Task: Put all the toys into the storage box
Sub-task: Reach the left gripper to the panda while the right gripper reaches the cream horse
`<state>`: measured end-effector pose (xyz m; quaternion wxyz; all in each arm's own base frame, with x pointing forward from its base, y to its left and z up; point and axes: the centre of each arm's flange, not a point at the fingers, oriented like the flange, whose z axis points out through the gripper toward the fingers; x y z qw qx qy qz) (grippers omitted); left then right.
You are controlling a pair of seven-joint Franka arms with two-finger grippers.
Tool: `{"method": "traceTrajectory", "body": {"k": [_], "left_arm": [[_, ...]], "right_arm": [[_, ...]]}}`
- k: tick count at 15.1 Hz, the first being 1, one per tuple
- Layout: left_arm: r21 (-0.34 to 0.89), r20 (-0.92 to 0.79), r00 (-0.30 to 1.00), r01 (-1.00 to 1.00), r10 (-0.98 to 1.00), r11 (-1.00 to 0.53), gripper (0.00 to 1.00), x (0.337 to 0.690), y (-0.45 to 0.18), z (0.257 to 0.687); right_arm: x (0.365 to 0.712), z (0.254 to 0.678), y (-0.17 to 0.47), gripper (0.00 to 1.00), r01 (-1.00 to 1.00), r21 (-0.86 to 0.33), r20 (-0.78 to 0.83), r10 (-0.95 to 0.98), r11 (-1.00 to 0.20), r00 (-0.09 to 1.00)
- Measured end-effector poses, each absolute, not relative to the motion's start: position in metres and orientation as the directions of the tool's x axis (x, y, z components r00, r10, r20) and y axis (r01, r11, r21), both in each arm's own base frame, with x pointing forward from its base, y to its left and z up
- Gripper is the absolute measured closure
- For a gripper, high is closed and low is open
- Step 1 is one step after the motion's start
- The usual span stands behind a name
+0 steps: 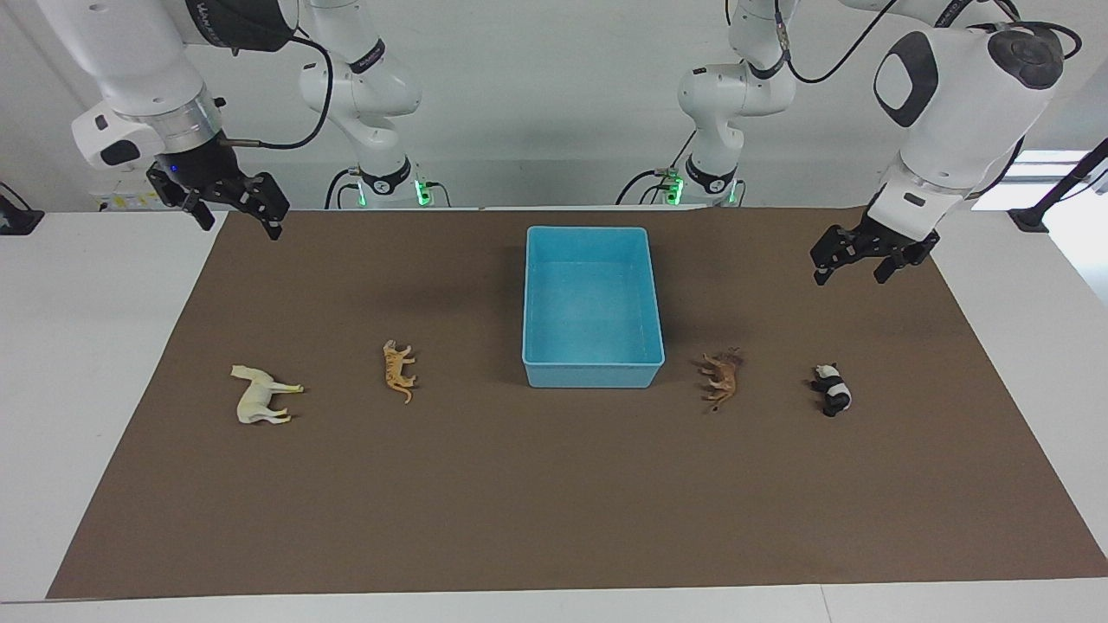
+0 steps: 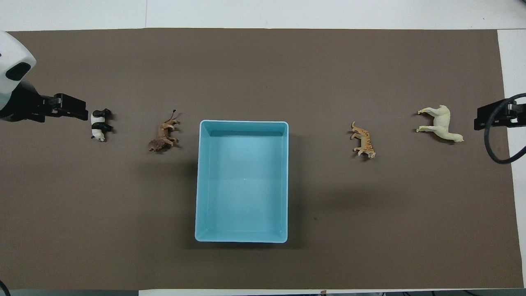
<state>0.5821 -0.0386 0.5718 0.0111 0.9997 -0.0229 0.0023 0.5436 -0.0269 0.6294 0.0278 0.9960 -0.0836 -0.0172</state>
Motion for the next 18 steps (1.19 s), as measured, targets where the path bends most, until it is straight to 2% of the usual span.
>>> {"method": "traceTrajectory", "body": {"k": [7,10,14,18], "left_arm": [[0.022,0.015,0.999,-0.045,-0.045,-0.999,0.0,0.583,-0.039,0.57],[0.022,0.081,0.996,-0.032,-0.03,-0.999,0.0,0.588,-0.032,0.538],[0.02,0.104,0.994,0.035,0.037,-0.999,0.0,0.58,0.007,0.481],[0.018,0.151,0.987,0.053,0.055,-0.998,0.0,0.579,0.018,0.44]], "right_arm": [[0.544,0.629,-0.027,0.0,-0.166,0.058,-0.028,-0.168,-0.984,0.985],[0.548,0.622,-0.022,0.0,-0.155,0.056,-0.007,-0.156,-0.986,0.988],[0.556,0.573,-0.032,0.0,-0.069,0.059,0.047,-0.066,-0.996,0.997],[0.558,0.507,-0.088,0.0,0.059,0.061,0.015,0.06,-0.996,0.998]]}}
